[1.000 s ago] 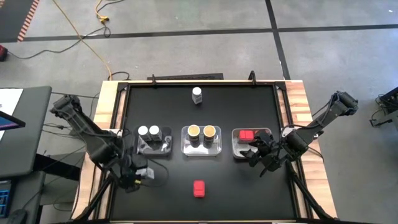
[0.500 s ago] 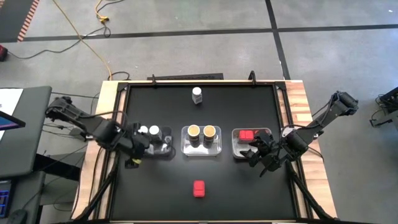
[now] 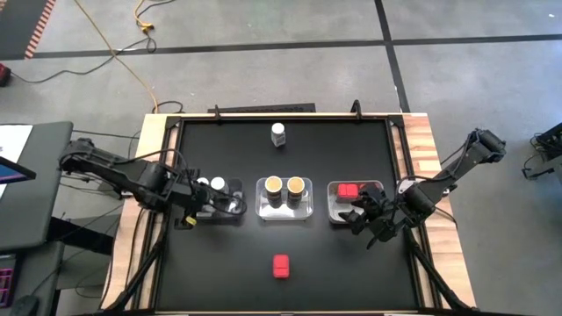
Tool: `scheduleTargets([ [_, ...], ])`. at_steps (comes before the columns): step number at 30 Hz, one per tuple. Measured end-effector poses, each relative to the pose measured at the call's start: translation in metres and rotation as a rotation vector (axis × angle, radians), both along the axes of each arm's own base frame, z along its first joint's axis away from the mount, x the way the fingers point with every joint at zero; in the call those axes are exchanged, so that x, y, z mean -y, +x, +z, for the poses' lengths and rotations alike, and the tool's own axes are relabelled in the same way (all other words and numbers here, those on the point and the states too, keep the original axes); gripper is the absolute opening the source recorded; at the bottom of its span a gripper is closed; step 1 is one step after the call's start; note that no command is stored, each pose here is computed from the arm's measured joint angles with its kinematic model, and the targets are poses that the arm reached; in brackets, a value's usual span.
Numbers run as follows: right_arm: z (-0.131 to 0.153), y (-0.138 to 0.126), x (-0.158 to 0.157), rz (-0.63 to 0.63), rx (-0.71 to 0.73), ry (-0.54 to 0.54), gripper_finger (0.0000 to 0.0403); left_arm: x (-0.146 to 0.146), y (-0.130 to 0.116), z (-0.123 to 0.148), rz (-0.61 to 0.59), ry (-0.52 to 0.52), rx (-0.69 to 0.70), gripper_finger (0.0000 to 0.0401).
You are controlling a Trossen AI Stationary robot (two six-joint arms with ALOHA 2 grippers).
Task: Sort spices by type
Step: Put the bottom white seasoning bottle into the black bin
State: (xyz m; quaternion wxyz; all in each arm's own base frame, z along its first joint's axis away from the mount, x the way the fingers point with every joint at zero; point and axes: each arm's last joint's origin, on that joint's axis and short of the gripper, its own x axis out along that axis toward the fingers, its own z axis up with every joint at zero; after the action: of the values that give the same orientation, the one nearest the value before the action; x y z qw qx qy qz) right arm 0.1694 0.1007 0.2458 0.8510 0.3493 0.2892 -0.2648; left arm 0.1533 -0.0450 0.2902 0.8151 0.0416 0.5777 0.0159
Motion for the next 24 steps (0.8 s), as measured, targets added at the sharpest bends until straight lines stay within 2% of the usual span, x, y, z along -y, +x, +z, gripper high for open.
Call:
scheduleTargets([
  [3,0.000,0.000,0.000,-0.001,0.000,0.001,0.0372,0.000,0.000,-0.007,-0.005,-0.026,-0.023,0.0200],
  [24,0.000,0.000,0.000,-0.011,0.004,0.011,0.0372,0.000,0.000,-0.046,-0.010,0.002,-0.068,0.0201],
])
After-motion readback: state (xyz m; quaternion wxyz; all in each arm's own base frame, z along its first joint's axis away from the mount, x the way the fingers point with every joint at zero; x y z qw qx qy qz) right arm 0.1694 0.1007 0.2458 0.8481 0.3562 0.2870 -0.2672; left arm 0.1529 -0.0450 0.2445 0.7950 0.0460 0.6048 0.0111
